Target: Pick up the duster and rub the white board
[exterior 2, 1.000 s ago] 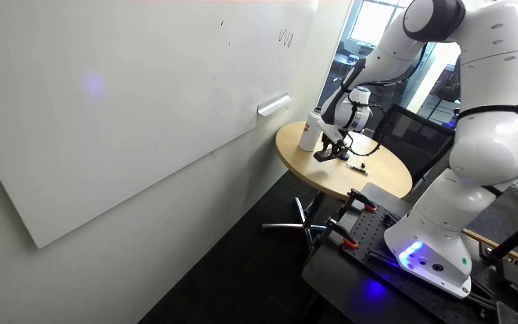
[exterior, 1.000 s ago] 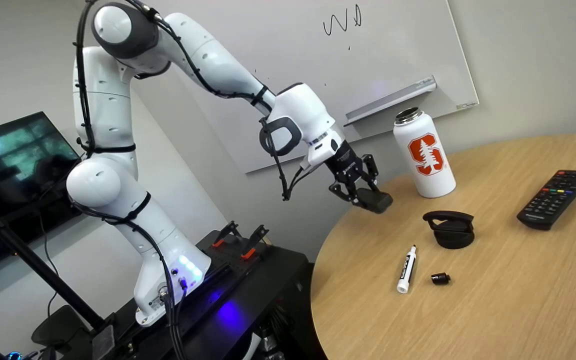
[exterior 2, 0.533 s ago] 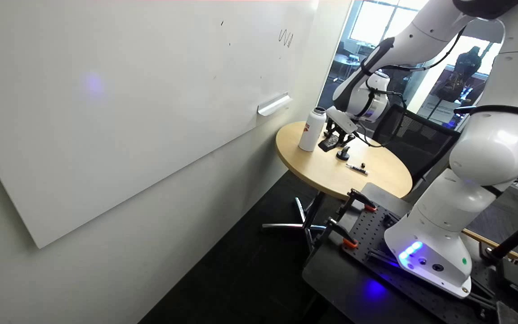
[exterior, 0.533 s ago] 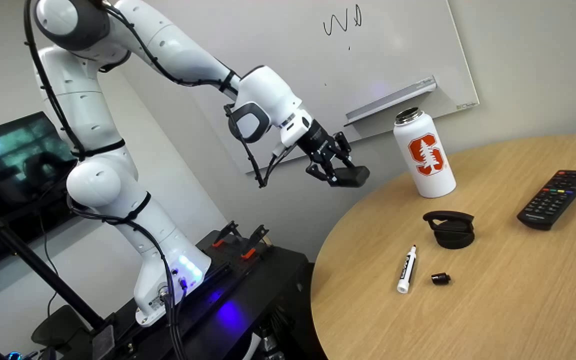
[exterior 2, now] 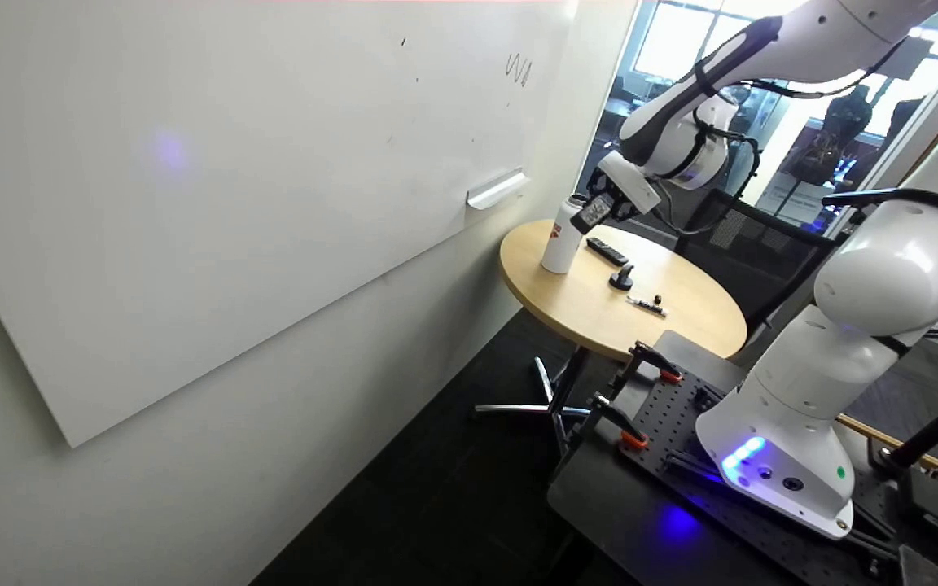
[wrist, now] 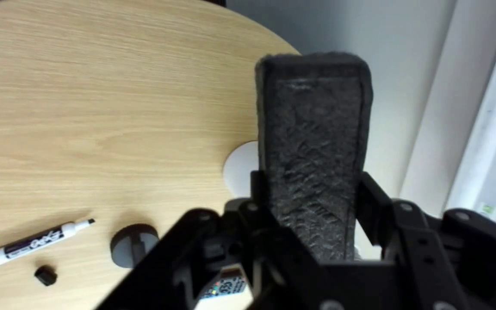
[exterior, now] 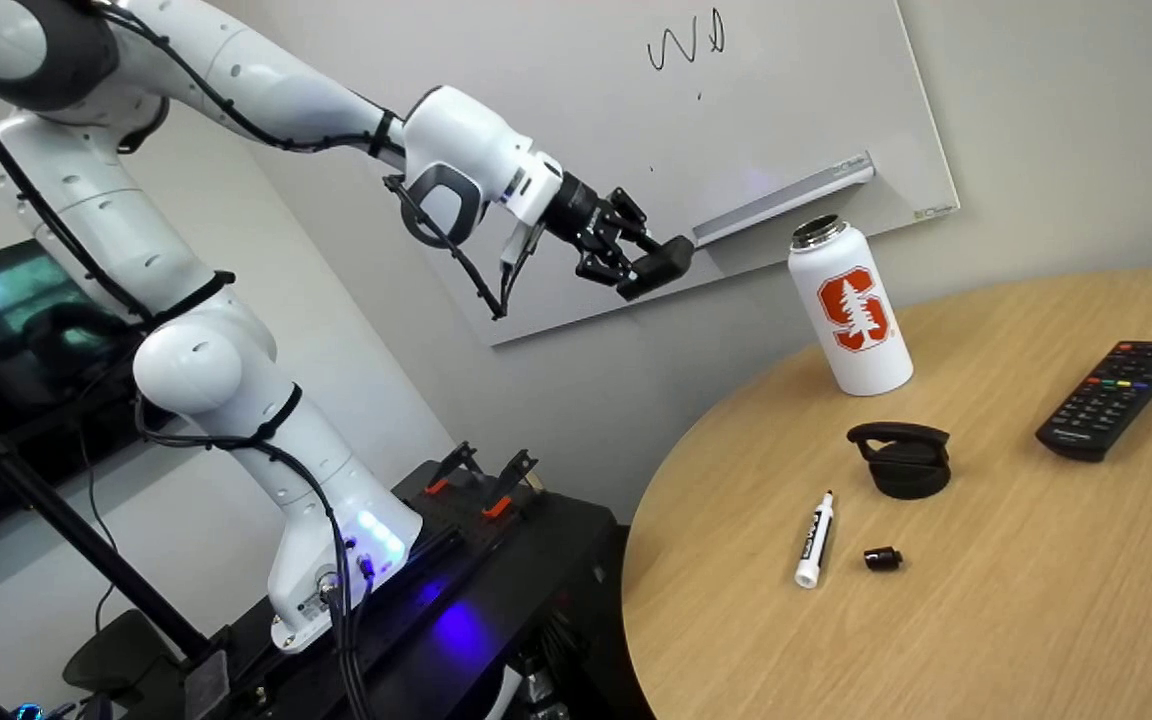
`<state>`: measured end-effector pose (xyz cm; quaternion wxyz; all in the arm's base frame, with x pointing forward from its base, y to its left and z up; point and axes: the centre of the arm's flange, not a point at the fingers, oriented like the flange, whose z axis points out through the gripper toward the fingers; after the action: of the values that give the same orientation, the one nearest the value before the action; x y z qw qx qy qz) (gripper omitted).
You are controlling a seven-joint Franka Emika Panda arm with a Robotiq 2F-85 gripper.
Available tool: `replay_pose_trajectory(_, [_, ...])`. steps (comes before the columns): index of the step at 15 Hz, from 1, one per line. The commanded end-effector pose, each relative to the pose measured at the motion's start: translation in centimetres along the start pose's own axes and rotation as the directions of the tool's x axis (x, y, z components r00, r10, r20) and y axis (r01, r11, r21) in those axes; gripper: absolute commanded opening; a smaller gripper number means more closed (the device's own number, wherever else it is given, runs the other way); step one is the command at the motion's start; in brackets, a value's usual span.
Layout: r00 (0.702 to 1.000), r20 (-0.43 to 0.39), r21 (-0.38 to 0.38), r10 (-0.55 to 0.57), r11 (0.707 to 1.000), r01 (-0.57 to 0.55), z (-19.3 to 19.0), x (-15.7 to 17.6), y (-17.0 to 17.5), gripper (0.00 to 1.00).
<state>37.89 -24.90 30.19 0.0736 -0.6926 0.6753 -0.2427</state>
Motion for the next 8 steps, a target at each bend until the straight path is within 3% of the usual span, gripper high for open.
replay_pose_trajectory(1, [0.998,-0.016,0.125,-0.066,0.990,0.067,-3.9,-0.4,-0.8,0.27])
replay_pose_trajectory(3, [0.994,-0.027,0.139,-0.110,0.984,0.112,-4.7,-0.2,-1.6,0.27])
replay_pose_trajectory(4, [0.996,-0.029,0.110,-0.079,0.991,0.081,-4.2,-0.3,-2.8,0.27])
replay_pose_trajectory(5, [0.996,-0.032,0.119,-0.084,0.989,0.087,-4.6,-0.3,-3.0,0.52])
replay_pose_trajectory(8, [0.996,-0.029,0.110,-0.084,0.990,0.086,-4.3,-0.3,-2.8,0.52])
